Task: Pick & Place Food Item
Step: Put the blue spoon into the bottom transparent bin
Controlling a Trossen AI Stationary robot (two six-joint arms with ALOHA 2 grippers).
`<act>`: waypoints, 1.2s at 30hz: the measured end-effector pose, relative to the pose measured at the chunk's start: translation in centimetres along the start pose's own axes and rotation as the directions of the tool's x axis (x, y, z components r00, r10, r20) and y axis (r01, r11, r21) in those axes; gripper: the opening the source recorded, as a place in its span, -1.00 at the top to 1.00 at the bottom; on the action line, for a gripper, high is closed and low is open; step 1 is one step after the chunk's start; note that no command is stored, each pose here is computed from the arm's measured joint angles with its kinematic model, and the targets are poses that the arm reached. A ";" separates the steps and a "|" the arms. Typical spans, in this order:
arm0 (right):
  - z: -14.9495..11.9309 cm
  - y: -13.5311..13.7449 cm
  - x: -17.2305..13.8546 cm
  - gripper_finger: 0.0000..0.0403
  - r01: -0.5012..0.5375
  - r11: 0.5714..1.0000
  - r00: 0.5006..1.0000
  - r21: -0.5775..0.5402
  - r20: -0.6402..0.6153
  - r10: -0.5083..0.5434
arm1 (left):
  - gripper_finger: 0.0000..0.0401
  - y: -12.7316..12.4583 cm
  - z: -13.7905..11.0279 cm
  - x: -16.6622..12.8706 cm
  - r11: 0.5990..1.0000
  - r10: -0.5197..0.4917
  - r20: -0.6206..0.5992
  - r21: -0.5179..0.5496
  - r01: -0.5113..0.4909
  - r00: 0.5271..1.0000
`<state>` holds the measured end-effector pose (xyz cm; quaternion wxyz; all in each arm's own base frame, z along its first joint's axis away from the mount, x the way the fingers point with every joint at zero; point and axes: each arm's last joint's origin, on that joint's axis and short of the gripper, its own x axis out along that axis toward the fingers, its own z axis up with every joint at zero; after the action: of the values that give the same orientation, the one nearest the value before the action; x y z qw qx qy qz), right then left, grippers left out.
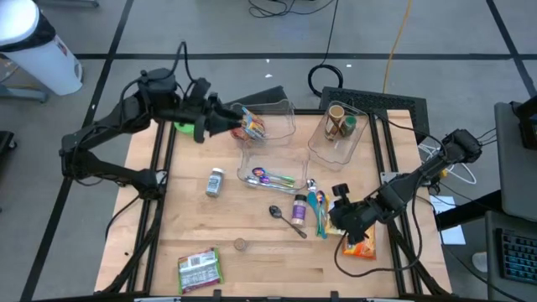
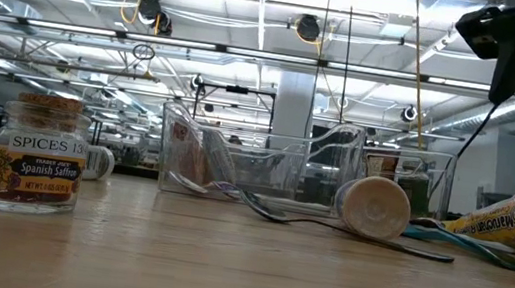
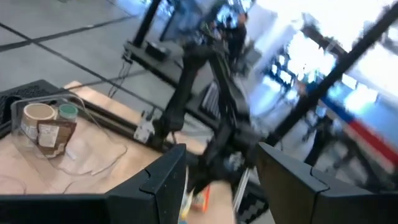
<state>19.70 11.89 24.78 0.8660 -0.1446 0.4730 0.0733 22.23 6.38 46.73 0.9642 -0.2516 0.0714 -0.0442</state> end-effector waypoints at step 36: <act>0.5 -8.4 -0.9 0.51 -0.075 0.893 0.992 0.445 0.128 0.019 | 0.01 -3.9 -9.1 3.1 0.942 0.299 -0.498 0.021 -0.334 0.814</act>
<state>21.80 4.05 27.32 0.9010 0.0750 0.4273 -0.0082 23.69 -1.73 40.43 0.8983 -0.2489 0.3576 0.0563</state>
